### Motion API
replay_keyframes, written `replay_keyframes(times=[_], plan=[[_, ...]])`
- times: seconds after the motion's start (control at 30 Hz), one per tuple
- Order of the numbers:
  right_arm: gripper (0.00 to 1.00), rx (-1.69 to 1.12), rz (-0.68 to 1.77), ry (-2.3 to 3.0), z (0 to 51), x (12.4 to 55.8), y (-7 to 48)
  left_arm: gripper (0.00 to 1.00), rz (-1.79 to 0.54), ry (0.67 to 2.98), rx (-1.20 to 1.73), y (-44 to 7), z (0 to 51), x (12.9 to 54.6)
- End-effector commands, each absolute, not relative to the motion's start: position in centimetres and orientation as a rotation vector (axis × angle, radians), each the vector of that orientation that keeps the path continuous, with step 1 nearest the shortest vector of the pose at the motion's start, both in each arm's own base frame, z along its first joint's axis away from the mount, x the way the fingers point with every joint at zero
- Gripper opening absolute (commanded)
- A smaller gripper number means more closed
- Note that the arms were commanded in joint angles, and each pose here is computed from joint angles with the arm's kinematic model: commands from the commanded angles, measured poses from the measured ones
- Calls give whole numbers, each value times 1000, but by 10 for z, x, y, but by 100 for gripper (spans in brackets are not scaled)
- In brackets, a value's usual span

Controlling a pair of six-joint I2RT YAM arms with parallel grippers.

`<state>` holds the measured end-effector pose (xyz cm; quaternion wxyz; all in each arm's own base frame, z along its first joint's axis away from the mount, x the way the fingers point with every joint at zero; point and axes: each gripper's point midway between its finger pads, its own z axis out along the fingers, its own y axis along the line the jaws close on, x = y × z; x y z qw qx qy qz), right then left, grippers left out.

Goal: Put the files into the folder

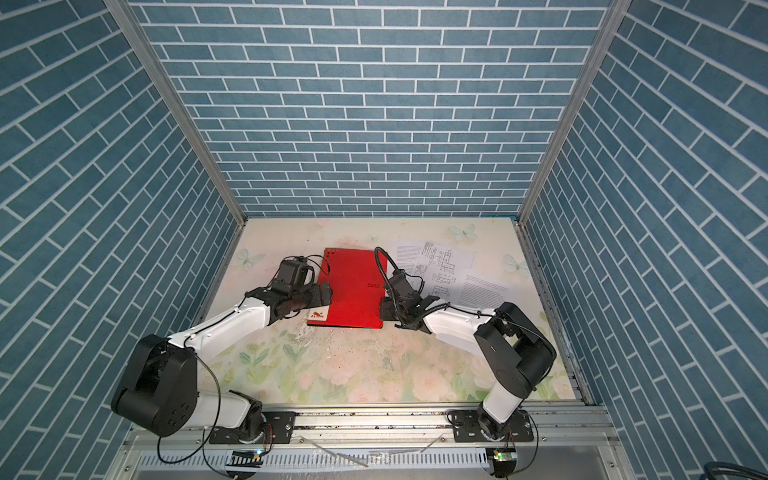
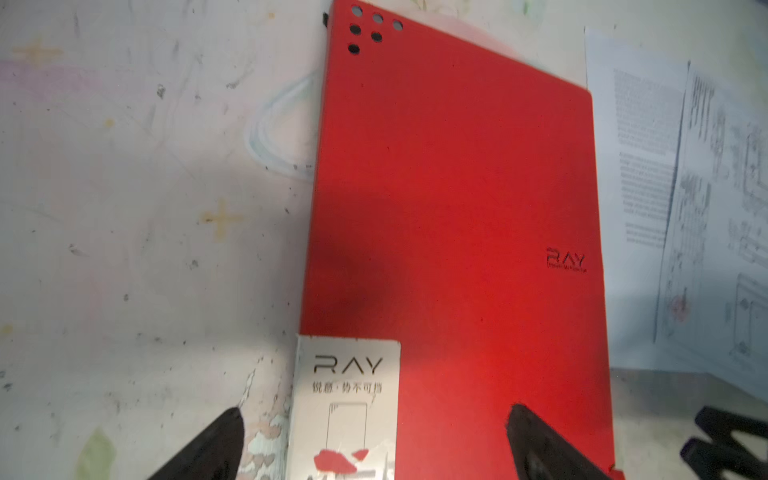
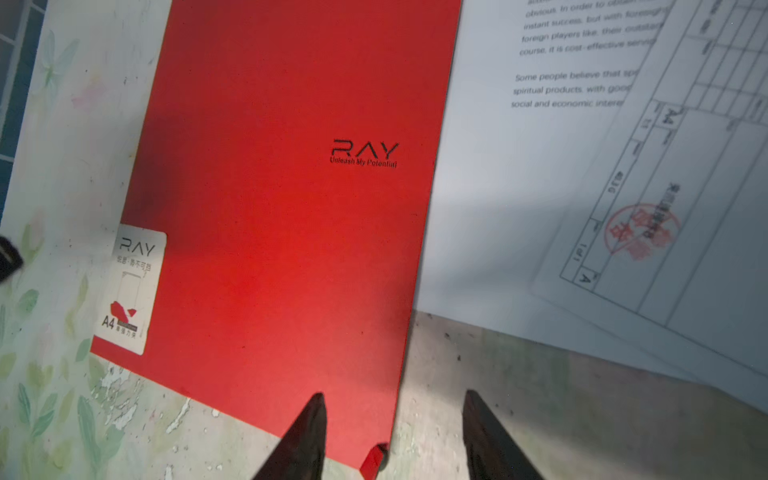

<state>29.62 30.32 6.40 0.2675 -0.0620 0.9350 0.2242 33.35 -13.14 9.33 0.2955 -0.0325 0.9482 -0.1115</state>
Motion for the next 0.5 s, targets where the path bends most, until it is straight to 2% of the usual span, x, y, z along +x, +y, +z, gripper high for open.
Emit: replay_keyframes(times=[0.0,0.23,0.47], plan=[[56,-175,651,2455,77,318,320,100,-222,2594,7,-133,92,305],[59,-141,699,2436,71,332,328,100,-373,2584,-168,-141,85,265],[59,-123,716,2452,65,333,327,99,-539,2541,-437,-143,67,246]])
